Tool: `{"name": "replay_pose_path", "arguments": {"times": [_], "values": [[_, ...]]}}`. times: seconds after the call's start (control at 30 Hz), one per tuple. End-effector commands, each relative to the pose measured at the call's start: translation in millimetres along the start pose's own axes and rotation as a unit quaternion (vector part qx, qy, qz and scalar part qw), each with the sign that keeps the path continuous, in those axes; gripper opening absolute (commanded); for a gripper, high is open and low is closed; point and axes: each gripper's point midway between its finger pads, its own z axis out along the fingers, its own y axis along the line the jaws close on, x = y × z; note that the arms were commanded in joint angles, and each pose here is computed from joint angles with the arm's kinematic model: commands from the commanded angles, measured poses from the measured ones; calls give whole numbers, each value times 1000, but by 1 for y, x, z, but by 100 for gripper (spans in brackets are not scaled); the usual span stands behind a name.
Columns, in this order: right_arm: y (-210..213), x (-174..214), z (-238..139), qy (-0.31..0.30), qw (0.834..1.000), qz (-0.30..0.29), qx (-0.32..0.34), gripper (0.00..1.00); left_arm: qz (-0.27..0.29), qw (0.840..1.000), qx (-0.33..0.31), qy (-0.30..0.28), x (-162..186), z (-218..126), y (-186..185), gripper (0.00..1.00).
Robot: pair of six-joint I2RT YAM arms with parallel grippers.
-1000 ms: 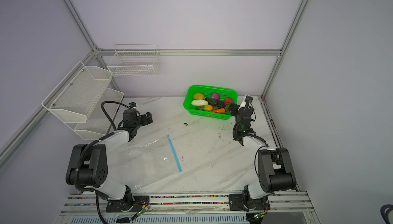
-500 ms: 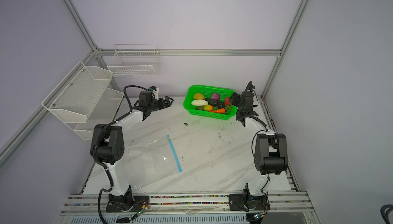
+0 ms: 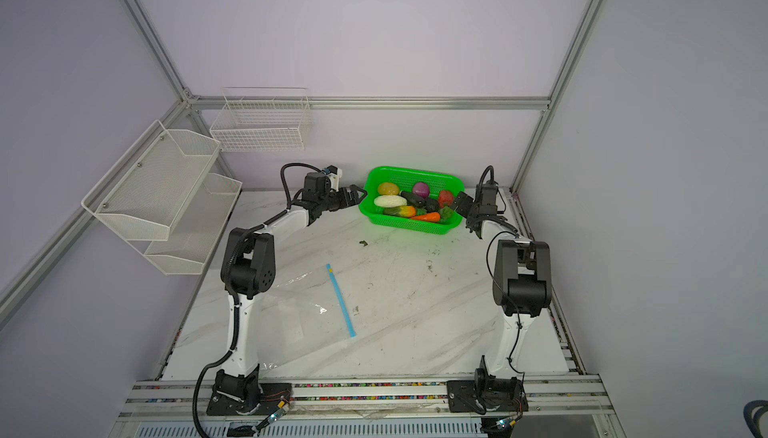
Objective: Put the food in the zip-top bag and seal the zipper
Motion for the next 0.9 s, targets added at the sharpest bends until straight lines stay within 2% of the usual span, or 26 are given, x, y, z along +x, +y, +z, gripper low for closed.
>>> {"name": "replay_pose_path", "arguments": {"times": [0.0,0.37,0.87], "values": [[11,3,2,18,1000,10,-22,97,29,997,59,-40,-42,-4,-52,100],[23,17,9,42,997,-4,-66,97,32,995,96,-19,-23,14,-65,100],[41,7,13,34,995,-18,-93,97,37,992,122,-12,-19,4,-79,96]]}}
